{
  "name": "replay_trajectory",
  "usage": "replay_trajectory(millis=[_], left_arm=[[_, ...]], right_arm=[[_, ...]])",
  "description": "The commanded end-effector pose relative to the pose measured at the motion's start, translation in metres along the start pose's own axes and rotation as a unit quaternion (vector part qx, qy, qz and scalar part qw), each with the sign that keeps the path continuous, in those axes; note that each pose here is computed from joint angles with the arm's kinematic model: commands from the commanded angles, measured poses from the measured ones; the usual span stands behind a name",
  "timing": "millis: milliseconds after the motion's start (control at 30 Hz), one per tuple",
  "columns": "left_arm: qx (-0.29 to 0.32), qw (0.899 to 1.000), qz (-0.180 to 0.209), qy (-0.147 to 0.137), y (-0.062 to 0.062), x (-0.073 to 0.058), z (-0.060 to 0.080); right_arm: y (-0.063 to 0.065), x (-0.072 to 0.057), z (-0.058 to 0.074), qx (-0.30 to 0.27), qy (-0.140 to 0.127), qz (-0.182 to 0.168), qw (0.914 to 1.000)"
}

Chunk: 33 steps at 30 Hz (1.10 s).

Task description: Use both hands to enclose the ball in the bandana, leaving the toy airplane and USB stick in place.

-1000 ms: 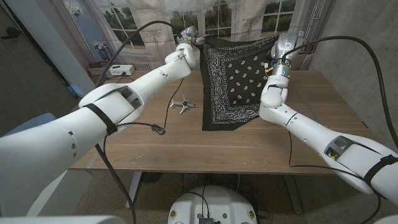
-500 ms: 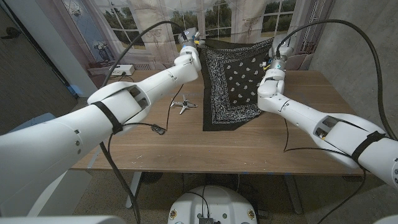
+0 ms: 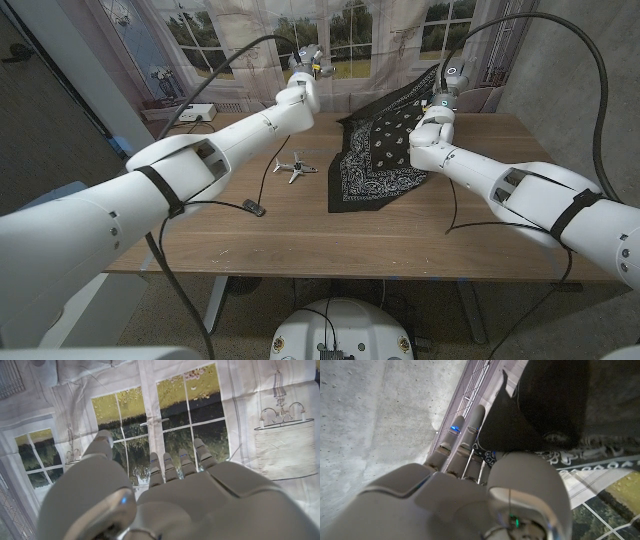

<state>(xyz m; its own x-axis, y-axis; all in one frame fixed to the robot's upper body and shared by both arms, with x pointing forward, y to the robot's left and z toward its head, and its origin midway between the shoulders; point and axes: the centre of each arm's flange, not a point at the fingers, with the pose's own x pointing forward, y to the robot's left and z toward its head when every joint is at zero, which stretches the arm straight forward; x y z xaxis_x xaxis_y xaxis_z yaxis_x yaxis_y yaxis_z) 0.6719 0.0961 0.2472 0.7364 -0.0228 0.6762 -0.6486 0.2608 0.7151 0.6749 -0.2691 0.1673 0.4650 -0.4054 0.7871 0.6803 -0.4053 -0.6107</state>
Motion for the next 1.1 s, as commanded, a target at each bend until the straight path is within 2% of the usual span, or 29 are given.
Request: replay_trajectory(millis=[33,167,233,367,500,567,667,767,833,867,900,933,1000,1033,1100], left_arm=[[-0.026,0.998,-0.047,-0.037,0.001,-0.007,0.0],[-0.027,0.998,-0.037,-0.041,0.003,-0.01,0.001],[-0.028,0.998,-0.034,-0.044,0.004,-0.011,0.002],[-0.033,0.998,-0.019,-0.047,0.006,-0.015,0.003],[-0.063,0.996,-0.005,-0.057,0.008,-0.018,0.001],[-0.087,0.994,-0.003,-0.068,0.009,-0.019,-0.002],[-0.148,0.985,-0.008,-0.09,0.011,-0.021,-0.01],[-0.212,0.97,-0.025,-0.112,0.013,-0.025,-0.016],[-0.238,0.964,-0.034,-0.117,0.015,-0.027,-0.018],[-0.245,0.962,-0.033,-0.119,0.015,-0.029,-0.019],[-0.252,0.96,-0.03,-0.122,0.016,-0.032,-0.019],[-0.255,0.959,-0.03,-0.124,0.017,-0.034,-0.019],[-0.259,0.957,-0.031,-0.127,0.018,-0.036,-0.018],[-0.26,0.956,-0.031,-0.129,0.019,-0.037,-0.018],[-0.264,0.955,-0.028,-0.129,0.02,-0.039,-0.018]], right_arm=[[-0.007,0.01,-0.006,-0.006,0.011,0.056,0.9983],[-0.01,0.016,-0.013,-0.008,0.016,0.119,0.9927],[-0.011,0.016,-0.021,0.024,0.012,0.124,0.9919],[-0.016,0.004,-0.038,0.116,0.011,0.091,0.9889],[-0.024,-0.013,-0.053,0.177,-0.003,0.046,0.9831],[-0.027,-0.022,-0.06,0.204,-0.014,0.035,0.9783],[-0.029,-0.035,-0.069,0.232,-0.021,0.017,0.9722],[-0.03,-0.046,-0.08,0.27,-0.02,0.001,0.9628],[-0.03,-0.048,-0.088,0.31,-0.017,0.012,0.9504],[-0.031,-0.047,-0.092,0.329,-0.019,0.032,0.9438],[-0.033,-0.038,-0.1,0.337,-0.041,0.088,0.9364],[-0.036,-0.033,-0.103,0.317,-0.054,0.113,0.94],[-0.043,-0.024,-0.105,0.247,-0.069,0.144,0.9558],[-0.047,-0.019,-0.104,0.209,-0.074,0.168,0.9607],[-0.054,-0.015,-0.1,0.146,-0.07,0.187,0.9689]])
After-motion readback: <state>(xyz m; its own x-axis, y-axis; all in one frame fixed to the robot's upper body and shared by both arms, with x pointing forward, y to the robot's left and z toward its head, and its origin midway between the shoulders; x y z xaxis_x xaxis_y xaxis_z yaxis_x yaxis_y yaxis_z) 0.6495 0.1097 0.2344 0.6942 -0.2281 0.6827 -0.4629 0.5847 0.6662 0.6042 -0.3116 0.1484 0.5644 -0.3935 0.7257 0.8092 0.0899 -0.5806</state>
